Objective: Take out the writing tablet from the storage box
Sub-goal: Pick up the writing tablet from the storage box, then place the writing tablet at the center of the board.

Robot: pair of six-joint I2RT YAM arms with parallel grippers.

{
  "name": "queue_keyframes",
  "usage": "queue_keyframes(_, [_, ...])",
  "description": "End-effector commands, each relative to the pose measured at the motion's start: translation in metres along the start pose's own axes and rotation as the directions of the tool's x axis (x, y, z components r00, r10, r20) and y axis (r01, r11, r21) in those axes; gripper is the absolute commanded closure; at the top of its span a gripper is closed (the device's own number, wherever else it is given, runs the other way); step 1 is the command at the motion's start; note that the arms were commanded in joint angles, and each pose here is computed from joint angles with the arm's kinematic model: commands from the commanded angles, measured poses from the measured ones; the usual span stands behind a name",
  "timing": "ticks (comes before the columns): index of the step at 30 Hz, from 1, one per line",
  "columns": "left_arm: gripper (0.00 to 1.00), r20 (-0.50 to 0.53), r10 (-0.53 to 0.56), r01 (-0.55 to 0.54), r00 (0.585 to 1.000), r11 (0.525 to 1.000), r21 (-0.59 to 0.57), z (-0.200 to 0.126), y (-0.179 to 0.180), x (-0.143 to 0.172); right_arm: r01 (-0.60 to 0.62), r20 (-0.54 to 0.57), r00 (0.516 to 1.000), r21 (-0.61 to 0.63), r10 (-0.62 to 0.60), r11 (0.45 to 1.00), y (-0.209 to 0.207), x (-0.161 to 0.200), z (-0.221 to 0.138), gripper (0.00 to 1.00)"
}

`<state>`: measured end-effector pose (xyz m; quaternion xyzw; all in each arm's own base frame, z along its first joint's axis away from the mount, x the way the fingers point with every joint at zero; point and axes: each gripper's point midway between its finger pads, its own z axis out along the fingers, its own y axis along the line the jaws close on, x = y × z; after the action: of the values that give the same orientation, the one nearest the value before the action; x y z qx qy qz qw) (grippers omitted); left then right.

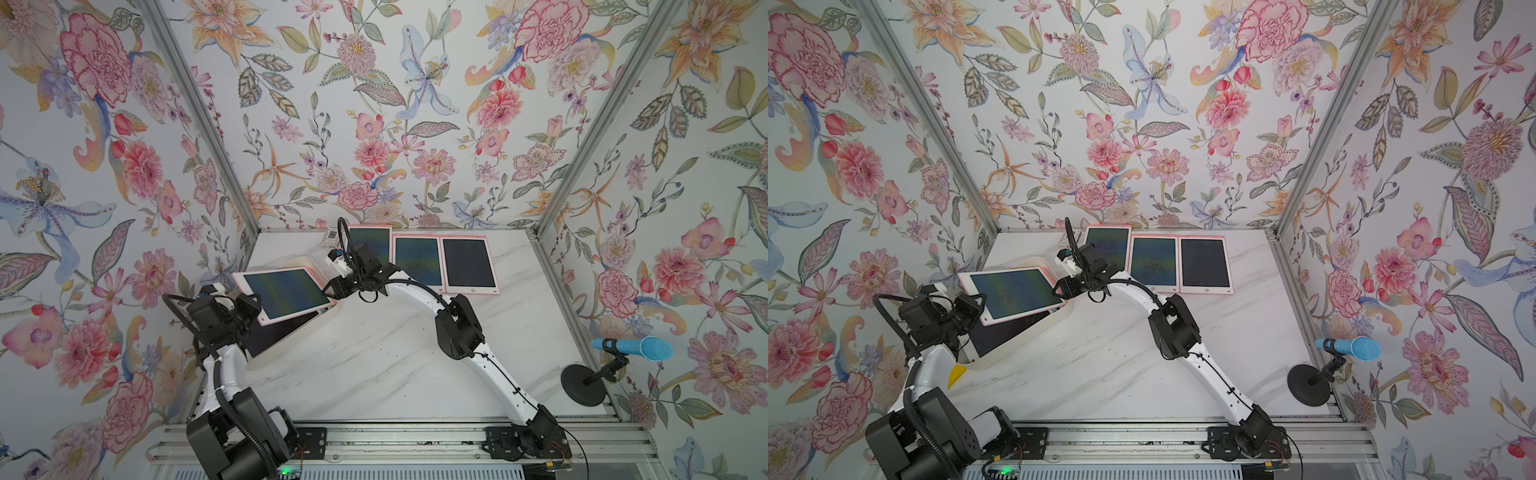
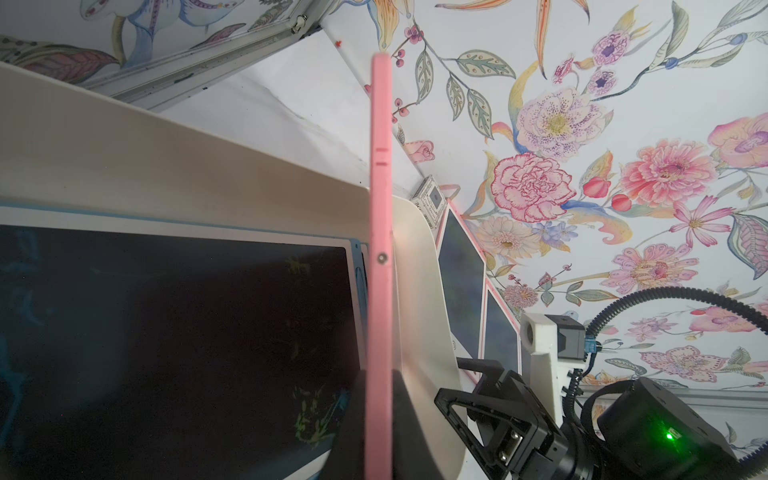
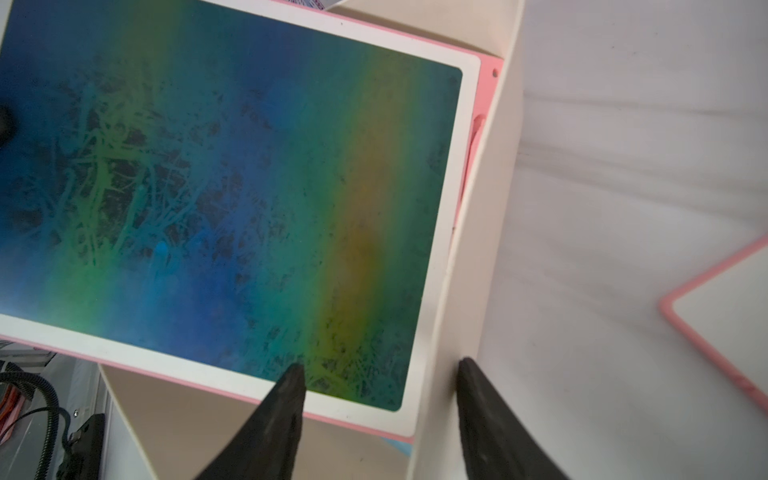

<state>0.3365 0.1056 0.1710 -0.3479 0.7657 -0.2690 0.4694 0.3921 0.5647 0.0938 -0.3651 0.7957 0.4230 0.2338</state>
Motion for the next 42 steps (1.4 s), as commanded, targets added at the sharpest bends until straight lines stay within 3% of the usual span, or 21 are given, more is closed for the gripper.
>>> queue_keyframes(1, [1.00,0.063,0.057,-0.059,0.996,0.998,0.029,-0.006,-0.015,-0.019,0.101,0.084,0.992,-0.067,-0.095,0.993,0.051,-0.046,-0.042,0.33])
queue_keyframes(7, [1.00,0.120,0.075,-0.084,0.990,0.994,0.071,-0.018,-0.042,-0.041,0.116,0.149,0.982,-0.007,-0.114,0.993,0.033,-0.075,-0.080,0.24])
queue_keyframes(14, [1.00,0.167,0.083,-0.100,0.982,0.990,0.096,-0.030,-0.062,-0.057,0.099,0.190,0.977,0.004,-0.098,0.995,0.028,-0.092,-0.108,0.26])
queue_keyframes(22, [1.00,0.220,0.043,-0.077,0.975,0.986,0.150,-0.043,-0.078,-0.065,-0.072,0.161,0.984,-0.039,0.077,0.997,0.042,-0.066,-0.122,0.35])
queue_keyframes(30, [1.00,0.265,0.006,-0.066,0.964,0.974,0.216,-0.059,-0.110,-0.077,-0.169,0.257,0.947,-0.110,0.193,0.979,0.060,-0.046,-0.163,0.36])
queue_keyframes(42, [1.00,0.228,-0.069,-0.010,0.971,0.944,0.330,-0.047,-0.169,-0.030,-0.322,0.307,0.854,-0.321,0.420,0.890,0.070,-0.018,-0.183,0.43])
